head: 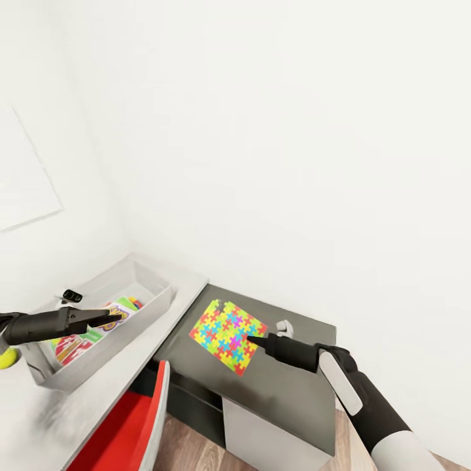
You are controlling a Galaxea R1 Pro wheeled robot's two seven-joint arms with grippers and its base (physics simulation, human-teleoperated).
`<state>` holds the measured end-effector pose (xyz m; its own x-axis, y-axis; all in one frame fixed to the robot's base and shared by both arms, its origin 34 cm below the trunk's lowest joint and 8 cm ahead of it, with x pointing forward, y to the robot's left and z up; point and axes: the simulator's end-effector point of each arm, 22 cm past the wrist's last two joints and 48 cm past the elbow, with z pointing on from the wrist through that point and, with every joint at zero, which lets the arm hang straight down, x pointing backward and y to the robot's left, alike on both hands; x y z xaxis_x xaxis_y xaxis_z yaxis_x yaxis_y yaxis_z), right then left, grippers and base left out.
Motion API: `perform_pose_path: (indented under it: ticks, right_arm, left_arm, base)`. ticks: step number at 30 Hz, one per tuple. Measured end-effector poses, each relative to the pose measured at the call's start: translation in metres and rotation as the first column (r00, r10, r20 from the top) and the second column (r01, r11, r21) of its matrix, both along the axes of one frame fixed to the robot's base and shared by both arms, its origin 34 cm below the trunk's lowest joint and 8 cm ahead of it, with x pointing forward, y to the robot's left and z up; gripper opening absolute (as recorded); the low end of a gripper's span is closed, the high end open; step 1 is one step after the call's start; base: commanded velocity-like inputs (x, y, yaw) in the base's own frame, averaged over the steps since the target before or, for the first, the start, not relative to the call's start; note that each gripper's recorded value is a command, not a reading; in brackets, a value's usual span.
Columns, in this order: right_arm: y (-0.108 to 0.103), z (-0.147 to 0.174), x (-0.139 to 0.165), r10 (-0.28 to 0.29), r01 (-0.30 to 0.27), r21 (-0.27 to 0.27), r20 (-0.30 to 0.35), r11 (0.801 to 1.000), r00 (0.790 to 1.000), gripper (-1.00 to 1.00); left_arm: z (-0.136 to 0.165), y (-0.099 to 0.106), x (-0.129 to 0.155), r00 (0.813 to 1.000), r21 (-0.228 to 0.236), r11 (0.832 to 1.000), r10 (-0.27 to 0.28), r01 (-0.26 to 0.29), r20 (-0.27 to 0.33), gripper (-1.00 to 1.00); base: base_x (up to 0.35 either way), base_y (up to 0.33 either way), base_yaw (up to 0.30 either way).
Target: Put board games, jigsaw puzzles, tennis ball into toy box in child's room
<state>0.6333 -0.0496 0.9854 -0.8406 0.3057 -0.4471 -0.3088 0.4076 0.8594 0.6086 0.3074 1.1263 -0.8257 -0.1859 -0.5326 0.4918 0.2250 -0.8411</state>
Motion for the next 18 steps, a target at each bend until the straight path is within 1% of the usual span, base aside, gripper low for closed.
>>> perform_pose_path:
  ticks: [18]
  right_arm:
    - [0.001,0.012,0.0,0.001,-0.001,0.002,0.022,1.0,1.0,-1.0]
  left_arm:
    - [0.011,0.0,-0.003,1.0,0.0,1.0,0.0,0.0,0.023,1.0]
  base:
    - [0.0,0.0,0.221]
